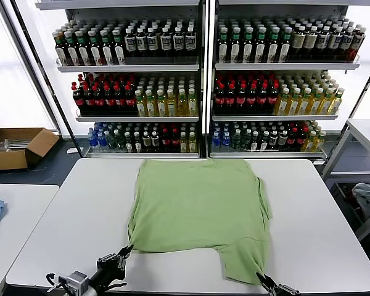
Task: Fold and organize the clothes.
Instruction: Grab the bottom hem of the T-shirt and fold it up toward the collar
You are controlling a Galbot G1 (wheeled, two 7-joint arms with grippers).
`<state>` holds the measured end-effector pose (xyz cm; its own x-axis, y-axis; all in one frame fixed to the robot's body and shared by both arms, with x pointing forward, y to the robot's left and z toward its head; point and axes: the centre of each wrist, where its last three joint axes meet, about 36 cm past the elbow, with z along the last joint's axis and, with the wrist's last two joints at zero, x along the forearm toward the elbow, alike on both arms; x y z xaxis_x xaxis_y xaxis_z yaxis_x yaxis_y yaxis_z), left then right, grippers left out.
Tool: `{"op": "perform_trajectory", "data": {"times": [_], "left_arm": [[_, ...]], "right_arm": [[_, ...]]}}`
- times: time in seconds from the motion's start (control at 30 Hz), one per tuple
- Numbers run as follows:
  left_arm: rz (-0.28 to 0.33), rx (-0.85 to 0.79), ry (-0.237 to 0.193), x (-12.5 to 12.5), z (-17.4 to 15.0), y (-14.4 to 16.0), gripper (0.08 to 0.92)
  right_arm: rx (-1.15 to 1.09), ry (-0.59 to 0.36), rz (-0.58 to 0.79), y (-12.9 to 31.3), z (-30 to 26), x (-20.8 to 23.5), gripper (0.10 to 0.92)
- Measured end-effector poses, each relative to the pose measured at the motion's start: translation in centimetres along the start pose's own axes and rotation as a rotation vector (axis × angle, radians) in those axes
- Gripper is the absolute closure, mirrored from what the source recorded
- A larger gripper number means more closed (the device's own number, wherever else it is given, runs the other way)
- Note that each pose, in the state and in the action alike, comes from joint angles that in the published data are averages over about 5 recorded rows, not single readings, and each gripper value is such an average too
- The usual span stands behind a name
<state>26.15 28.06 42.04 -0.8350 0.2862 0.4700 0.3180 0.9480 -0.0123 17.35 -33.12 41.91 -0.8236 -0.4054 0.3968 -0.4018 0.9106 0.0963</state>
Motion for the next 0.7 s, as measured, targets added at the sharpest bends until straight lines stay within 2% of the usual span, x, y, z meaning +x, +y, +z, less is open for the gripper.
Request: {"op": "perform_trajectory", "data": {"times": [0.23, 0.43, 0.7], "left_arm": [[-0.015, -0.020, 0.001, 2.4, -1.0, -0.5, 0.913], [-0.027, -0.048, 0.009, 4.2, -1.9, -0.2, 0.913], [-0.005, -0.082, 0.008, 4.1, -3.0, 0.9, 0.913]], "right_arm": [[-0.021, -0.034, -0.017, -0.3, -1.0, 1.4, 0.910], [-0.073, -0.096, -0.026, -0.3, -2.0, 0.7, 0.910], [-0.146, -0.205, -0.019, -0.8, -4.0, -3.4, 0.910]]}}
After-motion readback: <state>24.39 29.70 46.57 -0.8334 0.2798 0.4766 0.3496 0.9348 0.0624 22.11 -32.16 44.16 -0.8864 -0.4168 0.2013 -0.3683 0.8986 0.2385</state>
